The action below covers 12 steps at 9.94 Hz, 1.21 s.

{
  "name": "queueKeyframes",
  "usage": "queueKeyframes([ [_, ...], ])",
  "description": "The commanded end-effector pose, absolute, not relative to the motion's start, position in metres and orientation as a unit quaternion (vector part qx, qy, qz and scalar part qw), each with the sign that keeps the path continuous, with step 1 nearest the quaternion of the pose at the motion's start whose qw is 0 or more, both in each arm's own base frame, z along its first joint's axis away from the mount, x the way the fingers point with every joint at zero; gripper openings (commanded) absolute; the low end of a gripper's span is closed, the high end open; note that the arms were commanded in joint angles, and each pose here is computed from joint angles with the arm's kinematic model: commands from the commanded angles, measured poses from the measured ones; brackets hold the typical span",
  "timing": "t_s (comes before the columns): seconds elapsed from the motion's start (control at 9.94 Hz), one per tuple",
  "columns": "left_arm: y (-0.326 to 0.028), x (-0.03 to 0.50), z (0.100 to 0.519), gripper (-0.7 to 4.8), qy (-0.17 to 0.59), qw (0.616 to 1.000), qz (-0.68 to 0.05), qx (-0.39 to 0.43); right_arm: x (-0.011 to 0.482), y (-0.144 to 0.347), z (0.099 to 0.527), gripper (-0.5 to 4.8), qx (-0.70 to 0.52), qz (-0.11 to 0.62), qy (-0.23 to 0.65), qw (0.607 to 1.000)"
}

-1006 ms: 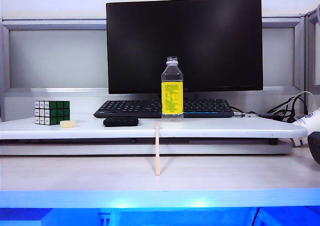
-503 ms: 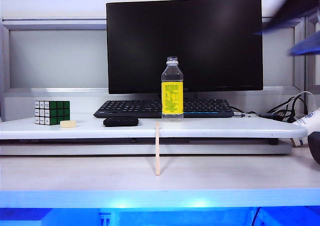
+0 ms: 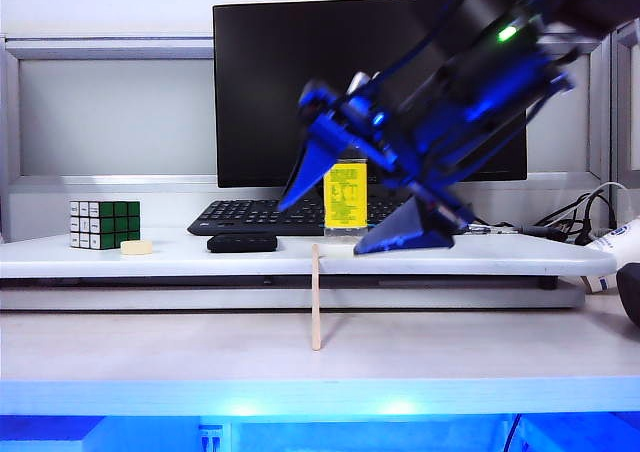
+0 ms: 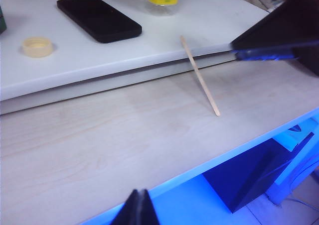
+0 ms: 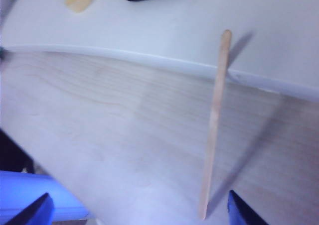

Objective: Grab a stick from the table and stick it in a plastic bottle.

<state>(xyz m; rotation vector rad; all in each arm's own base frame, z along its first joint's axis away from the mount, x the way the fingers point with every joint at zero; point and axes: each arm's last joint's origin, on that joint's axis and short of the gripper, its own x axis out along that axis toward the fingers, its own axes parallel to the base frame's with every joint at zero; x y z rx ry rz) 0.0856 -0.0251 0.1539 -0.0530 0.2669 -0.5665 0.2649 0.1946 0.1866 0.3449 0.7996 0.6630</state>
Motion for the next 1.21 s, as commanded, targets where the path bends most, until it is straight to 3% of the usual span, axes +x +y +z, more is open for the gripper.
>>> queueKeyframes([
  [0.1, -0.025, 0.085, 0.153, -0.06, 0.137, 0.948, -0.284, -0.026, 0.297, 0.218, 0.164, 4.79, 0.151, 0.288, 0.401, 0.856],
  [0.5, -0.025, 0.085, 0.153, -0.06, 0.137, 0.948, -0.284, -0.026, 0.304, 0.222, 0.152, 4.79, 0.144, 0.270, 0.408, 0.860],
  [0.6, -0.025, 0.085, 0.153, -0.06, 0.137, 0.948, -0.285, -0.026, 0.307, 0.224, 0.152, 4.22, 0.145, 0.271, 0.407, 0.860],
  [0.7, -0.025, 0.085, 0.153, -0.06, 0.137, 0.948, -0.284, -0.026, 0.308, 0.224, 0.151, 2.98, 0.145, 0.270, 0.405, 0.861],
  [1.01, -0.025, 0.085, 0.153, -0.06, 0.137, 0.949, -0.284, -0.026, 0.308, 0.224, 0.151, 2.01, 0.142, 0.261, 0.403, 0.865],
  [1.21, -0.025, 0.085, 0.153, -0.06, 0.137, 0.948, -0.284, -0.026, 0.308, 0.224, 0.151, 0.69, 0.141, 0.259, 0.402, 0.867],
])
